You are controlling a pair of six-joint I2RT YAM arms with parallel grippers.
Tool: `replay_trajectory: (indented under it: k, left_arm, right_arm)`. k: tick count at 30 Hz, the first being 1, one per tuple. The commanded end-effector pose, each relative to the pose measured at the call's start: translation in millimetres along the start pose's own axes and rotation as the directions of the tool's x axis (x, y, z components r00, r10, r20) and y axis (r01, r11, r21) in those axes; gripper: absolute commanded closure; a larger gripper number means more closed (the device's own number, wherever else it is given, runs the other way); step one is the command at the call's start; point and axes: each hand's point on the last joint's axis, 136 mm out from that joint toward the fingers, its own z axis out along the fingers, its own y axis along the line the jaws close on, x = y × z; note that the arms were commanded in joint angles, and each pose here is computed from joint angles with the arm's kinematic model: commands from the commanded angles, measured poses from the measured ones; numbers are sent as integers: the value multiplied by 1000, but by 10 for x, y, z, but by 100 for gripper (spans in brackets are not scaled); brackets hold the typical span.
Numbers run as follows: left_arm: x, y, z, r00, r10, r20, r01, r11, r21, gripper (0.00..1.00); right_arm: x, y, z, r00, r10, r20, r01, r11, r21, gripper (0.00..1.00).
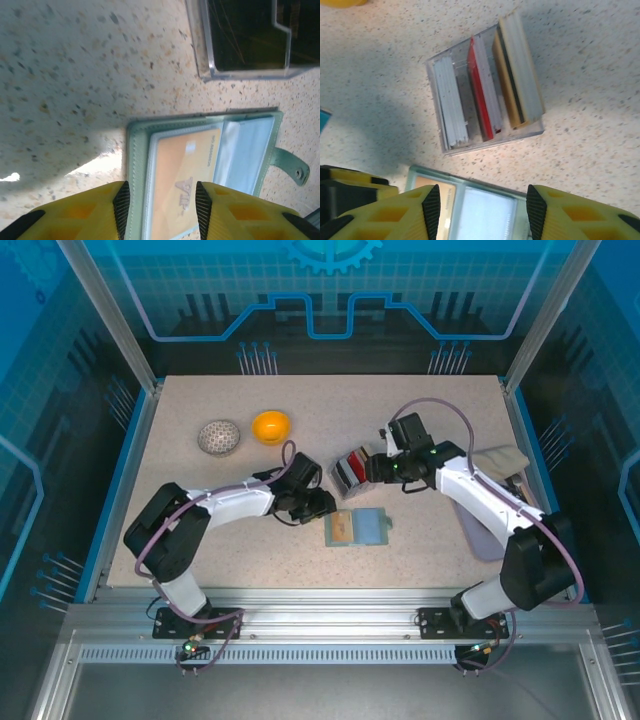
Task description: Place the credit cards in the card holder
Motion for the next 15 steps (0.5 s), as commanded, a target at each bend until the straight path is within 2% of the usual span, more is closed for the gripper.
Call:
replay_trajectory:
  k: [1, 10, 15]
  left_arm:
    - [-172, -114, -78, 1000, -13, 17, 12, 999, 46, 56]
    - [-606, -206, -21, 994, -109, 31, 105, 990, 92, 52]
    - [-821, -276, 68, 989, -147, 28, 144, 984, 107, 52]
  right_arm:
    - [-16, -98, 2, 996, -82, -40, 85, 992, 94, 49]
    - [-118, 164, 173, 979, -183, -86, 188, 980, 58, 53]
    - [-151, 173, 296, 968, -223, -116, 237, 962, 133, 58]
